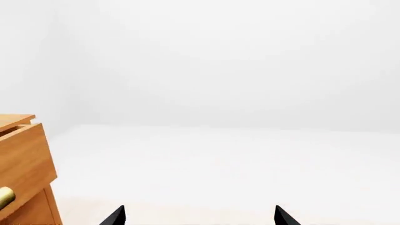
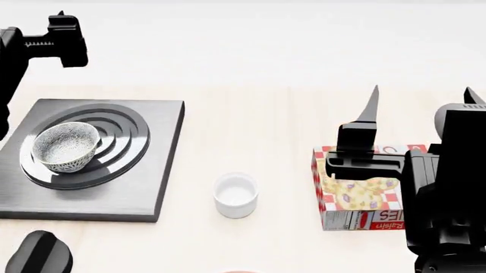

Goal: Pick the akita bowl on the stove and place it on the plate.

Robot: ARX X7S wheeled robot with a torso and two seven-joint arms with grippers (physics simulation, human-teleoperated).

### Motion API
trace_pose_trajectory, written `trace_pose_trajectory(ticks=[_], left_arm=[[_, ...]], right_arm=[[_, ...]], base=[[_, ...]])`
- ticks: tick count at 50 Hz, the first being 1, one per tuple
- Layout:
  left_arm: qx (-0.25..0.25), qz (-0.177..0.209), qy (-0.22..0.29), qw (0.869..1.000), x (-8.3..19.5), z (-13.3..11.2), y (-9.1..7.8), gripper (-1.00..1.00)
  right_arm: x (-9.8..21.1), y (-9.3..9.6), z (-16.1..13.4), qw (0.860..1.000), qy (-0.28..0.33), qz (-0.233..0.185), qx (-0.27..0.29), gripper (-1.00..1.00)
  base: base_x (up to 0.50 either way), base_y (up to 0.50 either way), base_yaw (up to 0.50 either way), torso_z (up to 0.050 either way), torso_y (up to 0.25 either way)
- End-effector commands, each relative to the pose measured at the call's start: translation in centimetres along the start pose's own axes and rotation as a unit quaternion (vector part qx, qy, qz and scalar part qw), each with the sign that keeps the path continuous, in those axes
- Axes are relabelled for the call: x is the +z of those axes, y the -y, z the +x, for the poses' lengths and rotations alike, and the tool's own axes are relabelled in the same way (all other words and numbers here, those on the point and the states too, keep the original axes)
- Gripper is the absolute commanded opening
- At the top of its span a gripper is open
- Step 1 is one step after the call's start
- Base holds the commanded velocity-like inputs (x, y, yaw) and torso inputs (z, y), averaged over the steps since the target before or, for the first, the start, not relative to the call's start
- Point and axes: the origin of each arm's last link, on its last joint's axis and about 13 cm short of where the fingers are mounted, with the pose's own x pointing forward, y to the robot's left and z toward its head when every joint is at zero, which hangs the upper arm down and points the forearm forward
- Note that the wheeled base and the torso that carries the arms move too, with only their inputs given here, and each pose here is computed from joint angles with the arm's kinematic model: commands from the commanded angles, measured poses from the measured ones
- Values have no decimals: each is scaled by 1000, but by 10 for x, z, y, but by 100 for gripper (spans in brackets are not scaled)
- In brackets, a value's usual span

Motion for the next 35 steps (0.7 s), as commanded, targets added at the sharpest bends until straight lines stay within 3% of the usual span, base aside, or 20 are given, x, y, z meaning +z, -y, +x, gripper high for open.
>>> trace_pose_trajectory(ticks=[1,8,12,26,35], left_arm=[[10,-3,-39,999,20,16,-4,100],[-20,-20,-49,998,23,24,-3,100],[-42,-61,-74,995,20,24,-4,100],[-61,-63,-73,993,26,24,-2,100],[-63,-30,-37,997,28,25,1,100]], right_arm=[[1,0,0,1000,0,0,0,100],[0,0,0,1000,-1,1,1,100],[0,0,0,1000,-1,0,0,100],[-1,0,1,1000,-1,0,1,100],[0,0,0,1000,-1,1,1,100]], base=[[0,0,0,0,0],[0,0,0,0,0],[0,0,0,0,0],[0,0,0,0,0],[0,0,0,0,0]])
